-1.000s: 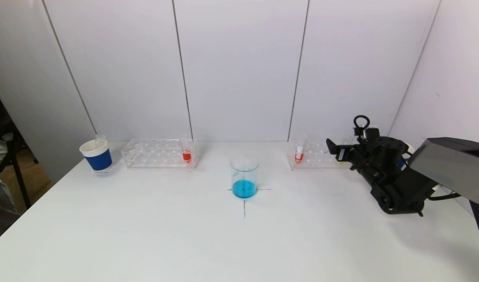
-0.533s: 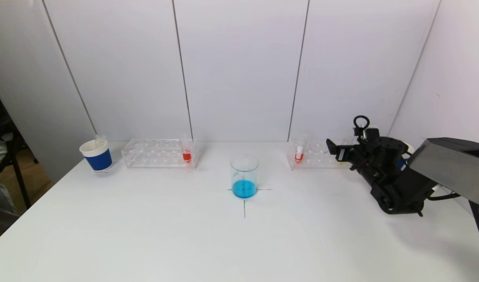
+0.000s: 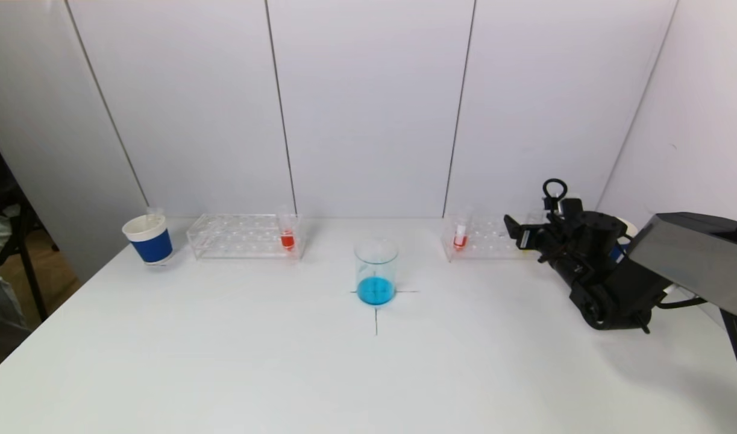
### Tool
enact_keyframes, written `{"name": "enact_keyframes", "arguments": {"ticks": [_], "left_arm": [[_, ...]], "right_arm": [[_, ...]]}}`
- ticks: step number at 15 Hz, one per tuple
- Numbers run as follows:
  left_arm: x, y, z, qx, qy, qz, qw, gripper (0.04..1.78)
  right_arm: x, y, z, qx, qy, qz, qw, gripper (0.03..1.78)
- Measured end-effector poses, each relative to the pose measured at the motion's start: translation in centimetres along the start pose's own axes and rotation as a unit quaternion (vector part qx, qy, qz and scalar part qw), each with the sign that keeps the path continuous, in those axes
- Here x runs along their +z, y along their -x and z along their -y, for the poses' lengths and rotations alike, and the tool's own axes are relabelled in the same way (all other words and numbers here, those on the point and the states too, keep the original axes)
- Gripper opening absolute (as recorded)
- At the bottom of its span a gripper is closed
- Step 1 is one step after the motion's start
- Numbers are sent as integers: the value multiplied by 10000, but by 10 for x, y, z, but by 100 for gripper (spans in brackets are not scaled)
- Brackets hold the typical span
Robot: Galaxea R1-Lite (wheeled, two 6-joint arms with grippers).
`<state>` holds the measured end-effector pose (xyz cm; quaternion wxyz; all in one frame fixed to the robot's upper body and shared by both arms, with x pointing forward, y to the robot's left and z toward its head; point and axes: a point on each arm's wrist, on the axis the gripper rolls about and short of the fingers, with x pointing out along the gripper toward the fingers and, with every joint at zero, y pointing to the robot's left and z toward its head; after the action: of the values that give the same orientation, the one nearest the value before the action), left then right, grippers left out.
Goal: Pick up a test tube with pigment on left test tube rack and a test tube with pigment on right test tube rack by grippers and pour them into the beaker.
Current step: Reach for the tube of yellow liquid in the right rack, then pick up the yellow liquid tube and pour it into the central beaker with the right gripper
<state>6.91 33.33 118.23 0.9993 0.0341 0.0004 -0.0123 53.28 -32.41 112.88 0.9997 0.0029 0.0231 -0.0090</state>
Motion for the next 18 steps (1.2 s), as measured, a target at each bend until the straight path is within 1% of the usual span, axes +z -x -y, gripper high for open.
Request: {"name": "enact_keyframes", "arguments": {"ticks": [1, 2, 5, 6, 7, 18], "left_arm": [[0, 0, 0, -2, -2, 0, 10000, 177], [0, 0, 0, 0, 0, 0, 10000, 177], [0, 0, 0, 0, -2, 0, 10000, 177], [0, 0, 0, 0, -2, 0, 10000, 177], [0, 0, 0, 2, -2, 0, 10000, 177], [0, 0, 0, 0, 0, 0, 10000, 177]], "right_arm": [[0, 0, 0, -2, 0, -2, 10000, 138], [0, 0, 0, -2, 0, 0, 10000, 122], [0, 0, 0, -4, 0, 2, 10000, 64], [0, 0, 0, -6, 0, 2, 10000, 53], [0, 0, 0, -2, -2, 0, 10000, 50], [1, 0, 1, -9, -1, 13, 10000, 52]]}}
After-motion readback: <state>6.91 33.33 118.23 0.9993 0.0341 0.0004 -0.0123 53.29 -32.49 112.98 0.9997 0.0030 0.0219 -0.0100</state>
